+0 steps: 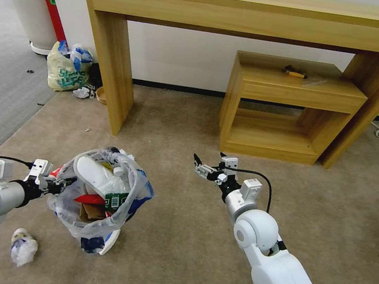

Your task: Pick up the trash bin and place the garbage on the floor into it.

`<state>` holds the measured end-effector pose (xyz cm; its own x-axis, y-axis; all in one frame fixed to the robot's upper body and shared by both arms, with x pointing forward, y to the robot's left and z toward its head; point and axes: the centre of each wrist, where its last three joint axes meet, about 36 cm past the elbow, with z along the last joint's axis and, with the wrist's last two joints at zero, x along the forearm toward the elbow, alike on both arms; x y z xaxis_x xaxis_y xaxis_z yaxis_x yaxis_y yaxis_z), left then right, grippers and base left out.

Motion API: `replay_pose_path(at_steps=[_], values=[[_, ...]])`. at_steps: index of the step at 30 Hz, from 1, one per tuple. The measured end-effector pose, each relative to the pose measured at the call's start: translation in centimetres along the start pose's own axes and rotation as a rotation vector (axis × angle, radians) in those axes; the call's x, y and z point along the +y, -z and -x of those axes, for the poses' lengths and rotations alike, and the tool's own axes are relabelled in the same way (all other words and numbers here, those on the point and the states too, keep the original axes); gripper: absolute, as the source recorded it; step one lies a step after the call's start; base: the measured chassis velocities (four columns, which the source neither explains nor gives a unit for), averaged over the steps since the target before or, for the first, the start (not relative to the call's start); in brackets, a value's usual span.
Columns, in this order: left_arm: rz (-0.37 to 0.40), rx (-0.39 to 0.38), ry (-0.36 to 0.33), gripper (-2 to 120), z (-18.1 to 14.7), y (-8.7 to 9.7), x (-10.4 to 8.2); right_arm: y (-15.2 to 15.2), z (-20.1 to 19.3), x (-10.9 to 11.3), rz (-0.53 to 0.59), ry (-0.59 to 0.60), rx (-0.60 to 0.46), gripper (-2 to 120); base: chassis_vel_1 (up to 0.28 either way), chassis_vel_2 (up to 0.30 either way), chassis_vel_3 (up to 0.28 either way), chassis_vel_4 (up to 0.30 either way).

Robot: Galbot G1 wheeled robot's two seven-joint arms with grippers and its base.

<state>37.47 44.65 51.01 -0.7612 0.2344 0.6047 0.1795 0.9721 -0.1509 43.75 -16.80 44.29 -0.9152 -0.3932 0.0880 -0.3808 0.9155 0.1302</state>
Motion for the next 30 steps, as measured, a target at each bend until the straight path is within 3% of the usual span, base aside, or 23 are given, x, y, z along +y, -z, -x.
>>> replay_pose_path(at_steps=[30], values=[[-0.01, 0.002, 0.009, 0, -0.03, -0.06, 0.73, -0.94, -0.36, 0.3, -0.002, 0.01, 0.02, 100, 0.16, 0.159, -0.161, -0.16]])
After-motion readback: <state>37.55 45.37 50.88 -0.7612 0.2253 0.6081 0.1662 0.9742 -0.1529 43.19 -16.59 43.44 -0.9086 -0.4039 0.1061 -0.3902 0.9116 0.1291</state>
